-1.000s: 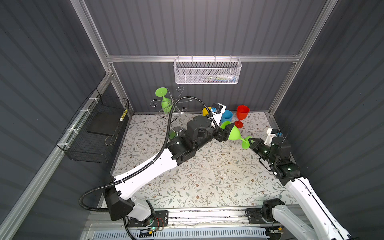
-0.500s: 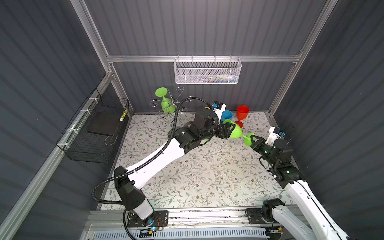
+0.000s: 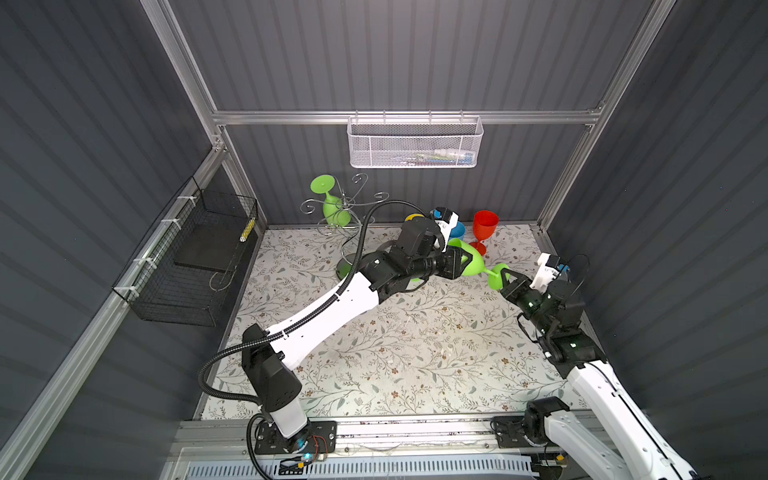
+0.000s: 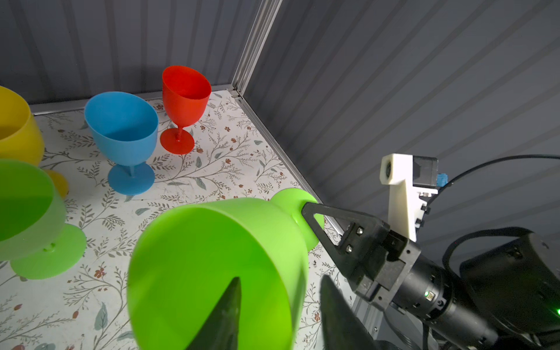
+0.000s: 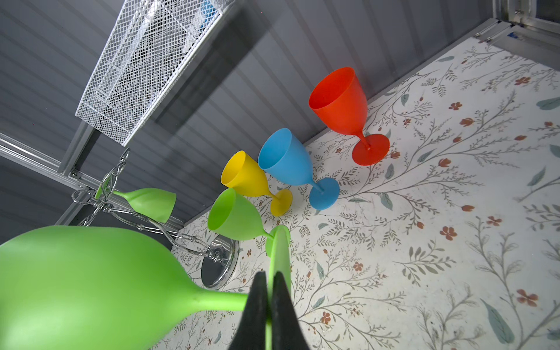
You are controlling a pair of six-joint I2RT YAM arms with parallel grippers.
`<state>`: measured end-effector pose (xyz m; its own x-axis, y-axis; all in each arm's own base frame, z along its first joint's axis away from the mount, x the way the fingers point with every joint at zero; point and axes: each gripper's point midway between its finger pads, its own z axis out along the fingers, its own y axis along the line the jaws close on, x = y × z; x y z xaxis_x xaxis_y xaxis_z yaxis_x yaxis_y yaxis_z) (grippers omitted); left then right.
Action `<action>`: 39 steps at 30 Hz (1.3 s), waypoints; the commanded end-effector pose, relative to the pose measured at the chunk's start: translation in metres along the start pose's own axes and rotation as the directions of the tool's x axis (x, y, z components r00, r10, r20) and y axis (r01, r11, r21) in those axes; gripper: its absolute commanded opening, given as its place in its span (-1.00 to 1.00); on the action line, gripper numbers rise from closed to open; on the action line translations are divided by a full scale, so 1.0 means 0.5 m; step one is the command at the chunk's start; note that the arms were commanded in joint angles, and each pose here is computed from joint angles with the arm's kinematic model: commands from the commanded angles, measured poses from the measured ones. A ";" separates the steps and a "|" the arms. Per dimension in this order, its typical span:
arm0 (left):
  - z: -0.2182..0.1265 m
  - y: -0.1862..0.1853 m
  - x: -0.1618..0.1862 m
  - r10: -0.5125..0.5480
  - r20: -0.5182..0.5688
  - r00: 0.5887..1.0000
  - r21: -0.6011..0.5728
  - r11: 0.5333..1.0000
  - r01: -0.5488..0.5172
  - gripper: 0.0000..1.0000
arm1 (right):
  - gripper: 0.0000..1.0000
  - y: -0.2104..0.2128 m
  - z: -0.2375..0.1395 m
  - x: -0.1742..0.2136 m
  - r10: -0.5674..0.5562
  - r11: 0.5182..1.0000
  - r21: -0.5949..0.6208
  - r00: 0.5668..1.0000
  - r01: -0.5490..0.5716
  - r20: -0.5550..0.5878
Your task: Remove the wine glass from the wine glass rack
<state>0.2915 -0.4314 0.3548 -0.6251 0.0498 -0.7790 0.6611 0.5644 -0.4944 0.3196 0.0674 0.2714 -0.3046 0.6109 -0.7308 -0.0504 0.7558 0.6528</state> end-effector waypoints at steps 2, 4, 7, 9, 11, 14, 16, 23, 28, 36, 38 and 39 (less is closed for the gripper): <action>0.000 -0.011 -0.016 -0.002 0.007 1.000 0.021 1.000 0.001 -0.51 | -1.00 0.004 0.001 -0.014 -0.018 1.000 -0.010 0.999 0.019 0.038; 0.001 -0.011 -0.018 0.000 0.007 1.000 0.021 1.000 0.000 -0.74 | -1.00 0.002 0.003 -0.012 -0.023 1.000 -0.008 0.999 0.023 0.035; 0.003 -0.010 -0.018 0.005 0.006 1.000 0.015 1.000 -0.005 -0.97 | -0.96 0.003 0.004 -0.011 -0.032 0.999 -0.009 0.999 0.032 0.032; 0.002 -0.007 -0.021 0.011 0.008 1.000 0.007 1.000 -0.011 -1.00 | -0.86 0.001 0.005 -0.010 -0.036 0.999 -0.007 0.999 0.036 0.029; 0.004 -0.005 -0.020 0.017 0.005 1.000 -0.001 1.000 -0.017 -1.00 | -0.85 0.001 0.005 -0.010 -0.038 0.999 -0.006 0.999 0.038 0.028; 0.006 0.000 -0.016 0.024 -0.004 1.000 -0.011 1.000 -0.024 -1.00 | -0.72 0.002 0.007 -0.009 -0.042 0.999 -0.007 0.999 0.042 0.024; 0.006 0.008 -0.012 0.030 -0.011 0.999 -0.031 0.999 -0.030 -1.00 | -0.44 0.002 0.006 -0.008 -0.053 0.999 -0.005 0.998 0.053 0.019; 0.016 0.066 0.026 0.056 -0.078 0.995 -0.159 0.985 -0.068 -1.00 | 0.13 -0.042 -0.002 -0.020 -0.120 0.983 0.143 0.993 0.116 0.018; 0.040 0.118 0.069 0.067 -0.165 0.984 -0.255 0.961 -0.108 -1.00 | 0.42 -0.057 0.004 -0.021 -0.140 0.972 0.192 0.990 0.138 -0.007; 0.093 0.181 0.122 0.097 -0.293 0.951 -0.359 0.911 -0.203 -1.00 | 0.62 -0.060 0.012 -0.013 -0.159 0.968 0.190 0.987 0.163 -0.034; 0.107 0.192 0.135 0.108 -0.328 0.939 -0.374 0.898 -0.234 -1.00 | 0.64 -0.061 0.012 -0.012 -0.164 0.967 0.190 0.986 0.168 -0.036; 0.111 0.196 0.141 0.113 -0.345 0.932 -0.382 0.890 -0.250 -1.00 | 0.65 -0.061 0.011 -0.013 -0.168 0.966 0.192 0.985 0.172 -0.035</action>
<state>0.3361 -0.4248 0.2301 -0.6734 0.3302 -0.6614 0.5720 0.7995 -0.1832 0.3274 0.0444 0.2454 -0.3436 0.4837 -0.8049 0.0862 0.8698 0.4859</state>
